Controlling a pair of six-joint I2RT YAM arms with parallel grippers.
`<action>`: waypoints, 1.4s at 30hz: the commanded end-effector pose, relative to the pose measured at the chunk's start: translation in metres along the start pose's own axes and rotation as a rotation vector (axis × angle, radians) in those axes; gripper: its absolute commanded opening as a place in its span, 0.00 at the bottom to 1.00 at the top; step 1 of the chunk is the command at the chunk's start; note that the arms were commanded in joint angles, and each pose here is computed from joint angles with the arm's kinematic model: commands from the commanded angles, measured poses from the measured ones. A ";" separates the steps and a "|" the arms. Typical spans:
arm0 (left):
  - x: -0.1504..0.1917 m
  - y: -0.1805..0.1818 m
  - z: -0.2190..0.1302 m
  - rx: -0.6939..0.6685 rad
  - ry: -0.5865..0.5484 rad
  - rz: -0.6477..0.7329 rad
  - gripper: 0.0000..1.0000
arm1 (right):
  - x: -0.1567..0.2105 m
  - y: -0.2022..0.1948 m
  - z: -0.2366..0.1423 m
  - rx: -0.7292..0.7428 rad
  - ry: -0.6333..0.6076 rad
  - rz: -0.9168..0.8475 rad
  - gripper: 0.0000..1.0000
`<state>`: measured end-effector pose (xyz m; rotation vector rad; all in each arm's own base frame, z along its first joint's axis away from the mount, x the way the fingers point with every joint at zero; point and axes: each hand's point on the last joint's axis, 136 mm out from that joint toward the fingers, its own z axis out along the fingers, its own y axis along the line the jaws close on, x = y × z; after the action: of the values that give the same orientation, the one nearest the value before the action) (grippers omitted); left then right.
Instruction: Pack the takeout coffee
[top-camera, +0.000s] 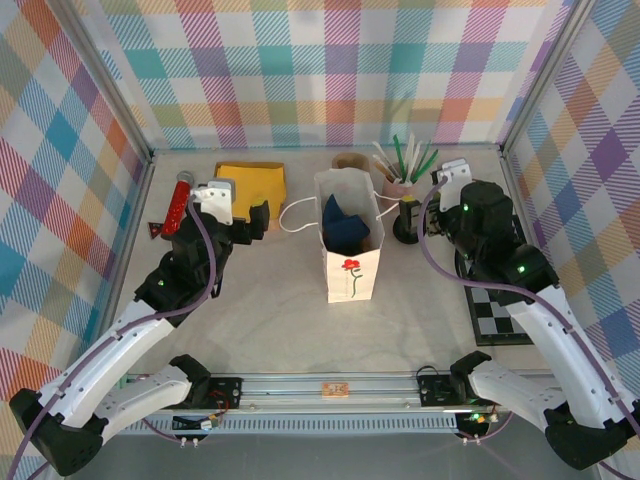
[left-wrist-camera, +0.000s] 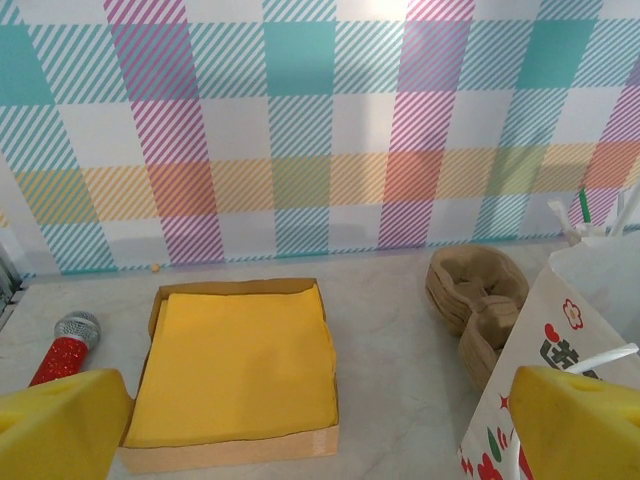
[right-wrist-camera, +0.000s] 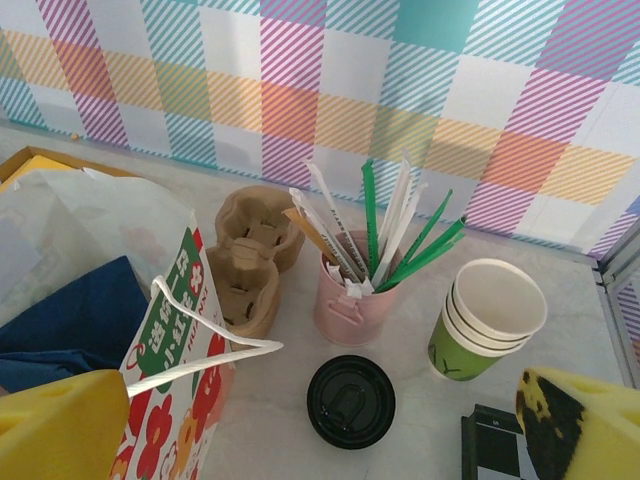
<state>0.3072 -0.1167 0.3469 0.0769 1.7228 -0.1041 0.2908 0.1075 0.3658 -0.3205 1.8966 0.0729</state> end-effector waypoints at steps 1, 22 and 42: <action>-0.010 0.003 -0.003 -0.004 -0.049 -0.040 0.97 | -0.010 -0.006 -0.007 0.020 -0.065 -0.004 0.99; 0.003 0.006 -0.005 -0.002 -0.044 -0.070 0.96 | -0.003 -0.008 -0.008 0.027 -0.075 -0.005 0.99; 0.012 -0.037 0.000 0.210 0.064 -0.101 0.97 | 0.009 0.011 0.001 -0.070 -0.009 -0.005 0.99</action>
<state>0.3028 -0.1403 0.3230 0.1086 1.7699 -0.2787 0.2857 0.1080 0.3560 -0.3417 1.8793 0.0826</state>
